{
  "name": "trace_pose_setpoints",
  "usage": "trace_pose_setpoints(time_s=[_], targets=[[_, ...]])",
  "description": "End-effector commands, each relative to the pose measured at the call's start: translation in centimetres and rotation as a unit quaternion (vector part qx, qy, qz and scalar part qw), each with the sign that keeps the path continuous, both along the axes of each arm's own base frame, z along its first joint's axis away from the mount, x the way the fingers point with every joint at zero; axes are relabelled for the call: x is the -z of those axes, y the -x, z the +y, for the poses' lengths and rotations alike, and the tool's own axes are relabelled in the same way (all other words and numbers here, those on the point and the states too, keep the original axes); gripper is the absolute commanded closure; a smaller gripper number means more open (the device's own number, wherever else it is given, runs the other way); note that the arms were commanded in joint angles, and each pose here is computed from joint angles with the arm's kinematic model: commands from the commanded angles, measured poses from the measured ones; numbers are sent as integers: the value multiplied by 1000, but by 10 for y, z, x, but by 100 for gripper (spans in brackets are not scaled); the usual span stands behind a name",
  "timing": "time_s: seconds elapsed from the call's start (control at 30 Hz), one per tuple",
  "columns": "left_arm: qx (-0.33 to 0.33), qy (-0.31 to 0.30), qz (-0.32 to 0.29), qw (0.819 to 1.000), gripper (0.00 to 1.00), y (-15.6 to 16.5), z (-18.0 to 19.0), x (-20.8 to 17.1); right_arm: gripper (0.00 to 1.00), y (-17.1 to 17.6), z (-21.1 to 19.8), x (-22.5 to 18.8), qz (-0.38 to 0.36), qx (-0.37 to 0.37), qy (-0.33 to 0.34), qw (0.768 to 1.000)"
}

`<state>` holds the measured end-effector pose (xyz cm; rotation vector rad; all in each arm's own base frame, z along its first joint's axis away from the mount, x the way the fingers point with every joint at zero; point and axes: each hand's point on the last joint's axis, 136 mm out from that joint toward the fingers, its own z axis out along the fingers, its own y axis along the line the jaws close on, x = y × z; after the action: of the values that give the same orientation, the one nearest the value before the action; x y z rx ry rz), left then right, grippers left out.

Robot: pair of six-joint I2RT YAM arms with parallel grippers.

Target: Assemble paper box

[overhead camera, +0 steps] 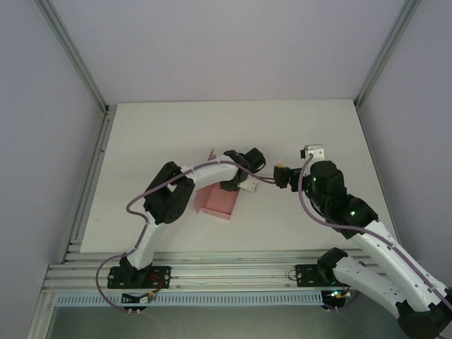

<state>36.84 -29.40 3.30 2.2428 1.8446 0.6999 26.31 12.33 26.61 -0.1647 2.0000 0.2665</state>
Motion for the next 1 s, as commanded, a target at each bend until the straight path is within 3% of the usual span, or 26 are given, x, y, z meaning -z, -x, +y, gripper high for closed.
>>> trace_pose_setpoints(time_s=[0.0,0.43,0.57,0.6,0.63,0.7,0.8,0.83,0.87,0.9,0.97], targets=[[-13,52,-34,998,62,-13,-22,-7,0,-1,0,4,9,3,-15,1000],[-15,175,-99,980,43,-15,-37,-118,0,-4,-2,5,31,-7,-24,999],[-36,252,-118,960,36,-9,-36,-162,0,-8,-2,10,41,-16,-22,999],[-46,281,-124,950,24,-7,-37,-177,0,-10,-1,12,47,-24,-24,998],[-59,314,-135,938,1,-7,-37,-194,0,-11,4,15,55,-40,-24,997],[-118,414,-190,882,0,-18,-31,-240,0,-16,17,26,77,-81,-12,994],[-270,553,-290,733,0,-35,20,-309,0,-22,46,51,122,-164,12,979],[-333,588,-303,672,0,-37,49,-322,0,-26,56,58,139,-188,14,972],[-389,608,-292,627,0,-36,76,-324,0,-30,66,64,153,-211,14,965],[-440,617,-263,597,0,-33,100,-316,0,-35,76,70,160,-240,23,957],[-550,626,-231,503,0,-27,158,-294,2,-48,94,81,186,-275,28,943]])
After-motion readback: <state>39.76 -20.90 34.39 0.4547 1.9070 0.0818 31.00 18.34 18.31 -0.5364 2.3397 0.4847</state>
